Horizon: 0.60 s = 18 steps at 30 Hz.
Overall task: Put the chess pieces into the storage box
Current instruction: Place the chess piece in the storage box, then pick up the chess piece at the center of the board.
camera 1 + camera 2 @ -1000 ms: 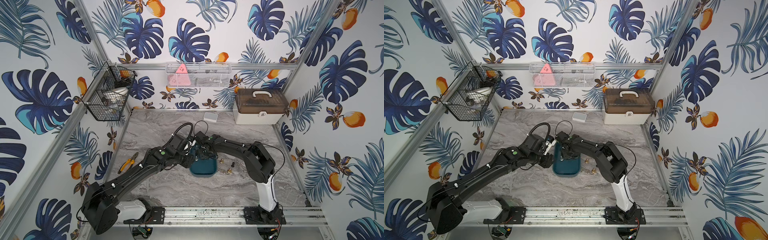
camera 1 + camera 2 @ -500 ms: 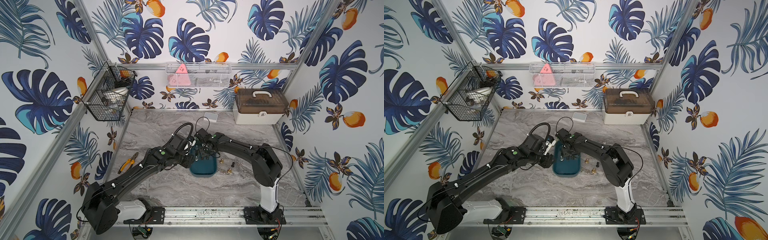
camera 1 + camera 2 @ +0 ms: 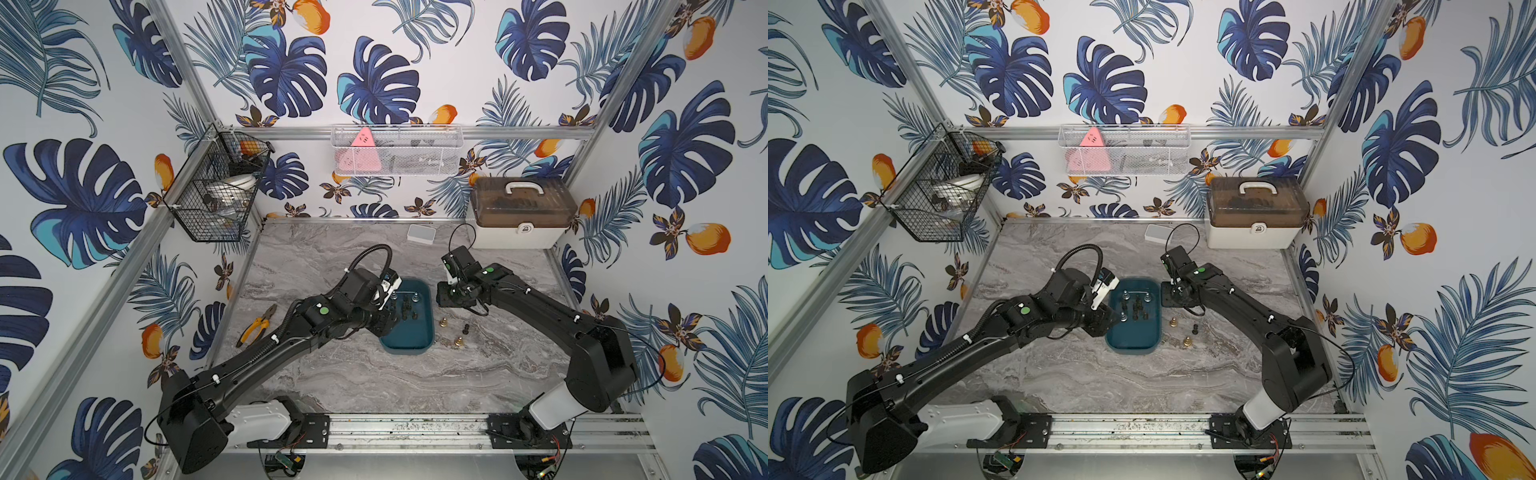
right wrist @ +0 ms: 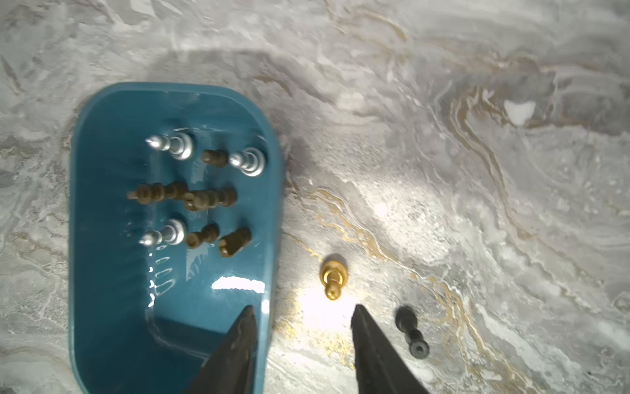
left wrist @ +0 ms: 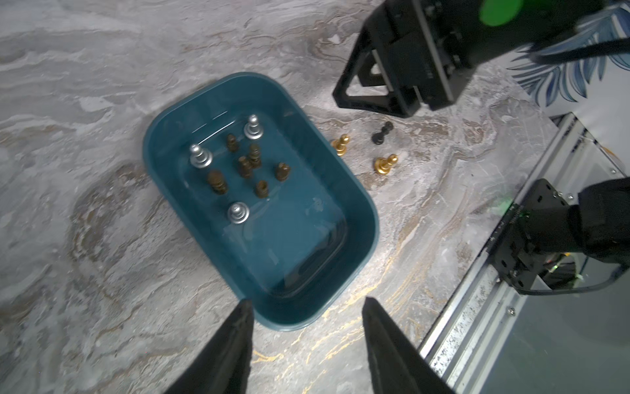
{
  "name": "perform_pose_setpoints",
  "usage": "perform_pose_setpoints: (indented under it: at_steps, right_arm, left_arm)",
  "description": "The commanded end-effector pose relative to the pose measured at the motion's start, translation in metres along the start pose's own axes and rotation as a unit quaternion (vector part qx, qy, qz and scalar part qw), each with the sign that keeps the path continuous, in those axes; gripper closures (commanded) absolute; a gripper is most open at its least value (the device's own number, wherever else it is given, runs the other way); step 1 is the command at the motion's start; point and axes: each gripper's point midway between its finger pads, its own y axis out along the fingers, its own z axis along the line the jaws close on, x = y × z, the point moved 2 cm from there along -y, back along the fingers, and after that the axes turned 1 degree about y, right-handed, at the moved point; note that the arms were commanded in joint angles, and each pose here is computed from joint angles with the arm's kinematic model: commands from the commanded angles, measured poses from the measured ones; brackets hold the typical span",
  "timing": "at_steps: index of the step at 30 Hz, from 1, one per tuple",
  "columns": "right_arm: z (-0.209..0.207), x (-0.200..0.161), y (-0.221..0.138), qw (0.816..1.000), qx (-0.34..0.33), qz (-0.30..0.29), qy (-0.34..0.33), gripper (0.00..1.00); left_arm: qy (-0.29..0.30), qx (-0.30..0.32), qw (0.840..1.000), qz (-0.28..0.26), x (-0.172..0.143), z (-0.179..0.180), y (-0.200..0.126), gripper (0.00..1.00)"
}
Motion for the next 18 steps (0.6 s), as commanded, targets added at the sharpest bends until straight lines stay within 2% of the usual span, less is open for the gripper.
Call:
perform_pose_setpoints:
  at_steps: [1, 5, 18]
  right_arm:
    - [-0.011, -0.007, 0.006, 1.0, -0.004, 0.019, 0.0, 0.52]
    - [-0.013, -0.012, 0.016, 0.999, -0.011, 0.033, 0.0, 0.53]
    - [-0.005, -0.02, 0.043, 0.998, -0.028, 0.06, -0.022, 0.55]
  left_arm:
    - [0.043, 0.013, 0.999, 0.023, 0.0, -0.005, 0.006, 0.44]
    - [0.072, 0.017, 0.996, 0.042, -0.007, -0.01, 0.01, 0.44]
    - [0.076, 0.044, 0.996, -0.012, -0.003, -0.002, -0.008, 0.43]
